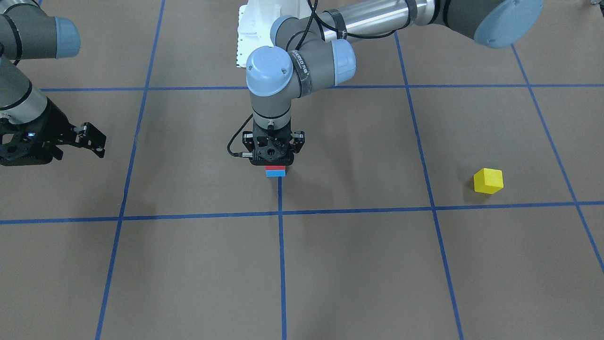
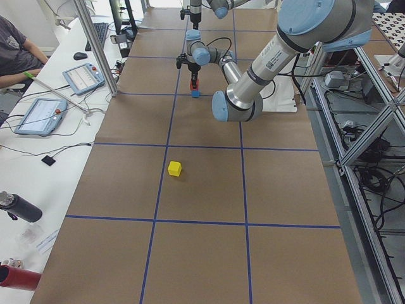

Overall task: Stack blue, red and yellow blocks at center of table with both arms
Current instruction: 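Release the red cube on the blue cube and raise the left gripper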

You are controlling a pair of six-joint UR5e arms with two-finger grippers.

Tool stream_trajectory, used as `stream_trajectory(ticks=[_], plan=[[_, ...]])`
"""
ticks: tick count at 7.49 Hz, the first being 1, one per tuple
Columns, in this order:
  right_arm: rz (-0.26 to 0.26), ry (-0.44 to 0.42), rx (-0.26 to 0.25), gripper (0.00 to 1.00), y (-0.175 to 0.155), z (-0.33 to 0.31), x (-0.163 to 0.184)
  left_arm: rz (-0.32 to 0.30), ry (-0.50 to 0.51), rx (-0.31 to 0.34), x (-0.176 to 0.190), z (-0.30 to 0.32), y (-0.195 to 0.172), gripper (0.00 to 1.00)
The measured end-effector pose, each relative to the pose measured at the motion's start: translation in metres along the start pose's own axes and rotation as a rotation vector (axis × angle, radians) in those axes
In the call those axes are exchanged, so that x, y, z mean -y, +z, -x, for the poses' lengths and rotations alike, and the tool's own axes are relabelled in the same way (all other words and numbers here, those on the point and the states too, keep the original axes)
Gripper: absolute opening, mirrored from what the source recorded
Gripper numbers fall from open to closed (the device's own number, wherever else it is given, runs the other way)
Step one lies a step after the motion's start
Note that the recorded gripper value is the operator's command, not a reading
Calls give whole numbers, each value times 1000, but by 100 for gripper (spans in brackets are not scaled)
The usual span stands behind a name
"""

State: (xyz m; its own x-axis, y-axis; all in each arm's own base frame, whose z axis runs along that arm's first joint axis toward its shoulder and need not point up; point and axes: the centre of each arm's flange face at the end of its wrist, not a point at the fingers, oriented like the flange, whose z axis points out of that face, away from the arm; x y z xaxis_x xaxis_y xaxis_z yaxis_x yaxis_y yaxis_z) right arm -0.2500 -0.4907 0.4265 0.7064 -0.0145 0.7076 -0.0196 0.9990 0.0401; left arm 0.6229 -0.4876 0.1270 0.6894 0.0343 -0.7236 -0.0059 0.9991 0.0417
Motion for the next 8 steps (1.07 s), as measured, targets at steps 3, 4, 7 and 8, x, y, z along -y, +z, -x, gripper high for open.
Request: stream_trajectory(ticks=[3, 4, 7, 8], plan=[[2, 2, -1, 100, 1, 0, 1, 1, 1, 0, -1, -1, 0, 100], [2, 2, -1, 100, 1, 1, 2, 1, 1, -1, -1, -1, 0, 100], [1, 3, 0, 100, 1, 2, 2, -1, 4, -6, -3, -2, -4, 100], [0, 4, 0, 100, 1, 2, 2, -7, 9, -21, -5, -1, -14, 100]])
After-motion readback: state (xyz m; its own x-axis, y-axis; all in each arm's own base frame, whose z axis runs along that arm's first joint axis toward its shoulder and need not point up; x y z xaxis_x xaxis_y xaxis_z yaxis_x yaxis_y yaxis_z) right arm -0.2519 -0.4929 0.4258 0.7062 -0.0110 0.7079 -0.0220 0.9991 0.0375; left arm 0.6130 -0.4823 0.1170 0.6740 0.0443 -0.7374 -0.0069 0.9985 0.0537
